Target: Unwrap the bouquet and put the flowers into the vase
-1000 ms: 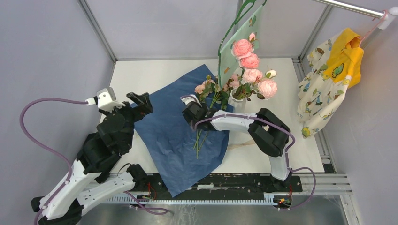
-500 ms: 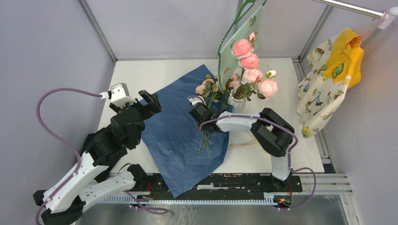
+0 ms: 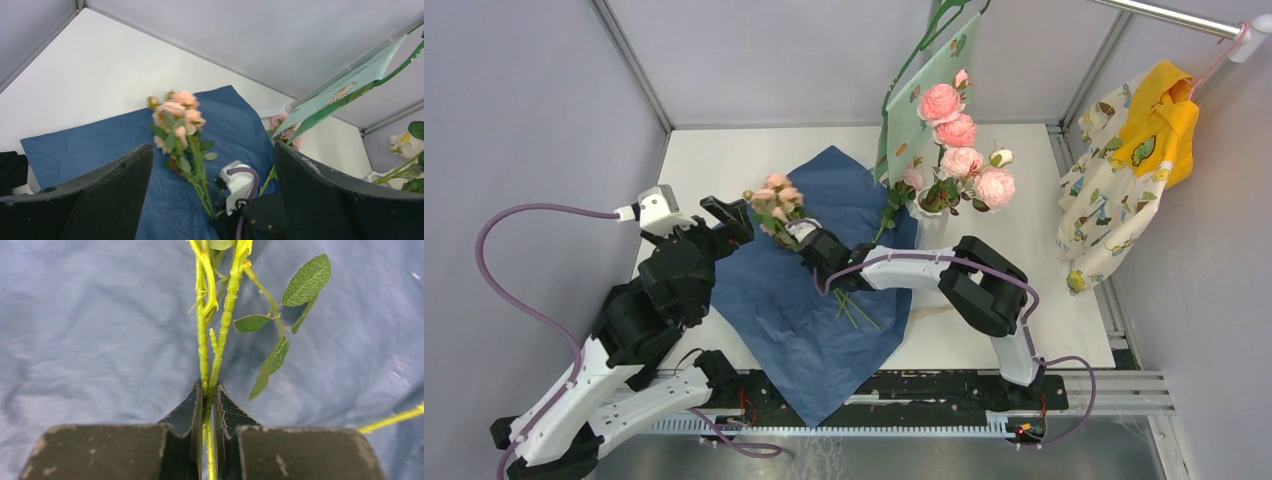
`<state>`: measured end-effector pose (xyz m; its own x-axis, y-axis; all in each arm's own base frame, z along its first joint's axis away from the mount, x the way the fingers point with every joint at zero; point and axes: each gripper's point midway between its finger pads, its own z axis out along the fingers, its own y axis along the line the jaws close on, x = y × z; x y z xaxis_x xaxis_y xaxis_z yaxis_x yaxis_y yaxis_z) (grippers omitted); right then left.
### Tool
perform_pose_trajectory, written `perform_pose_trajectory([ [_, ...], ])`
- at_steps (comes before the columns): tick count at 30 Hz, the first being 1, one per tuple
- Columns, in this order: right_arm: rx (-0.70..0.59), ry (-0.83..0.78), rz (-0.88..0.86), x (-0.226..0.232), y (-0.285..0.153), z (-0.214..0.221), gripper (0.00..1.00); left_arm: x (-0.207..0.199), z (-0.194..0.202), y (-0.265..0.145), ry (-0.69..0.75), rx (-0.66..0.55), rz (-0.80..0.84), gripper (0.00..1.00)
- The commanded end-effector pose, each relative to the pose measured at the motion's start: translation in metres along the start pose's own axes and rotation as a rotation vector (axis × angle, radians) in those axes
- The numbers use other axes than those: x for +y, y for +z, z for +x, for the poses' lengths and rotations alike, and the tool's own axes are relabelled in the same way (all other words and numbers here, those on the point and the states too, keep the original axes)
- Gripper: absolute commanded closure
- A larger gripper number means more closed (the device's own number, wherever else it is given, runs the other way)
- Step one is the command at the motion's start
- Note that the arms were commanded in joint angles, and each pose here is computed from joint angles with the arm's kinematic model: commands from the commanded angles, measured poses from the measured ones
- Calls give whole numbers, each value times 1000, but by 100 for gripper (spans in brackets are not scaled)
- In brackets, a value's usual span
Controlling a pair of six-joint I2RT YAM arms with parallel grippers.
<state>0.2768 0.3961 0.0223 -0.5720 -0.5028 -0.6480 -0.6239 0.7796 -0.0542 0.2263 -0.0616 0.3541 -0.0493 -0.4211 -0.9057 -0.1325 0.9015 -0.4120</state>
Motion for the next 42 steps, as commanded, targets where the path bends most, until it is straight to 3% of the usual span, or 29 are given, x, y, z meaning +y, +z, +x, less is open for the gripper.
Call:
perform_pose_trajectory([
  [1,-104,-62,-152,57,-19,-42,98,4,-12,-2,-78,-37,-31,5],
  [4,-132,-94,-213,83,-27,-54,98,5,-14,-3,-81,-39,-33,5],
  [6,-131,-101,-241,93,-29,-58,92,5,-14,-3,-82,-39,-32,5],
  [10,-135,-92,-126,67,-37,-55,41,5,-12,-3,-73,-32,-33,5],
  [12,-155,-80,-62,49,-47,-53,29,4,-11,-2,-69,-29,-32,6],
  [18,-172,13,33,8,-72,-28,35,-1,-8,0,-62,-15,-22,5],
  [24,-108,107,109,-31,-60,10,47,-7,0,4,-48,7,-14,5],
  [35,-115,280,114,-39,-27,-24,48,-9,-1,2,-51,11,3,5],
  [42,-72,355,150,-42,-9,-22,51,-7,-2,-2,-66,9,22,5],
])
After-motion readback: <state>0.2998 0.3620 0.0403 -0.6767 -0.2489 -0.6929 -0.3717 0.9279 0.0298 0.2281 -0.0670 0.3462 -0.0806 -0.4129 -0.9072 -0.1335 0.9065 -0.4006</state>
